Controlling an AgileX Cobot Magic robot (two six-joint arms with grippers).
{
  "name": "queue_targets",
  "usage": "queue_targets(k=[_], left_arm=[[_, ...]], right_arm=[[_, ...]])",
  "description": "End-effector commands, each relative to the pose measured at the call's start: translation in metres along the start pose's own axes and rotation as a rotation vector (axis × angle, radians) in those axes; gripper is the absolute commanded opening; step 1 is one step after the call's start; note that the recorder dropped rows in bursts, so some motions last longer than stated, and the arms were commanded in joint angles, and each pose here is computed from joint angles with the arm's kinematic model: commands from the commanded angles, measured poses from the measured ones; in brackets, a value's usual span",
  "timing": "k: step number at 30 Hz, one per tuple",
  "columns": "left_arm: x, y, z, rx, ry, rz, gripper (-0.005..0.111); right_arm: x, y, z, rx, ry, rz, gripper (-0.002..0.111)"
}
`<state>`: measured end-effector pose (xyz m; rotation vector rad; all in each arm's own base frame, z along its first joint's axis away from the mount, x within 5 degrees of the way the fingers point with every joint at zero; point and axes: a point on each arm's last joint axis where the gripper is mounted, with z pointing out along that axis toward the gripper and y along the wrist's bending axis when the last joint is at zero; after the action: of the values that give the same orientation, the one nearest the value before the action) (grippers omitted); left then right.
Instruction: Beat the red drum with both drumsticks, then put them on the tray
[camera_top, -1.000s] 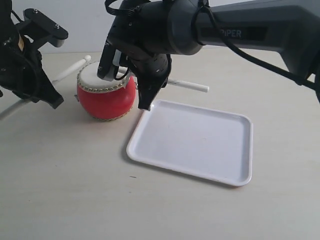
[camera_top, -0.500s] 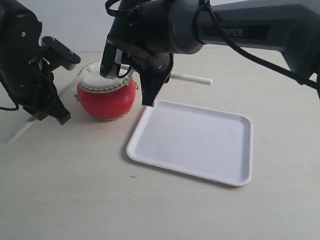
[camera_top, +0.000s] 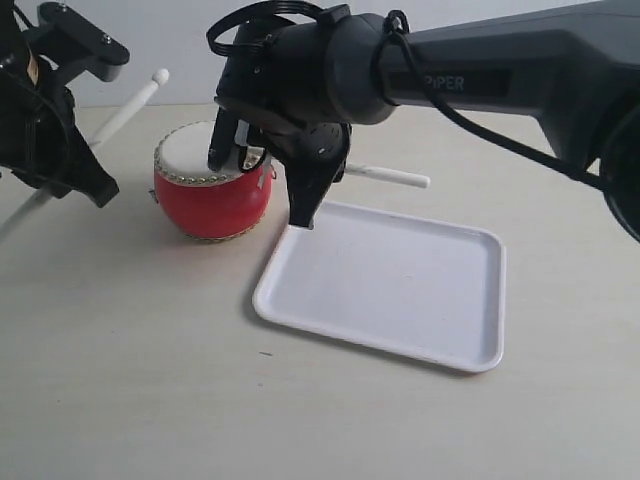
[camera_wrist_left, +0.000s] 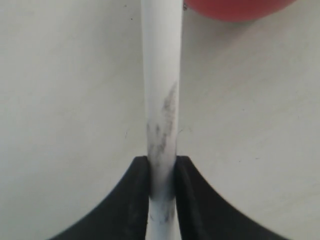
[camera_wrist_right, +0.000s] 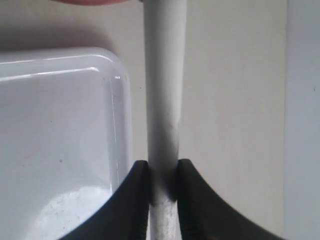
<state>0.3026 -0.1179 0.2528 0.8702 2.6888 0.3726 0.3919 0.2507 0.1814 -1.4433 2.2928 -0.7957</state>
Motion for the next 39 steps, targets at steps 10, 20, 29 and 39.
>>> queue_targets(k=[10,20,29,39], left_arm=[[0.000,-0.019,0.065,0.048,0.203,0.048,0.000],[-0.005,-0.004,0.038,-0.026,0.178,0.035,0.000],[-0.005,0.001,0.023,-0.035,0.124,0.018,0.000],[-0.011,-0.014,0.074,-0.014,0.238,0.057,0.000]], right_arm=[[0.006,-0.028,-0.041,0.039,-0.119,0.116,0.000],[-0.006,-0.012,-0.027,-0.063,-0.173,0.138,0.000],[0.001,0.002,0.004,-0.025,0.023,0.040,0.000],[0.007,-0.026,-0.040,0.015,-0.098,0.124,0.000]])
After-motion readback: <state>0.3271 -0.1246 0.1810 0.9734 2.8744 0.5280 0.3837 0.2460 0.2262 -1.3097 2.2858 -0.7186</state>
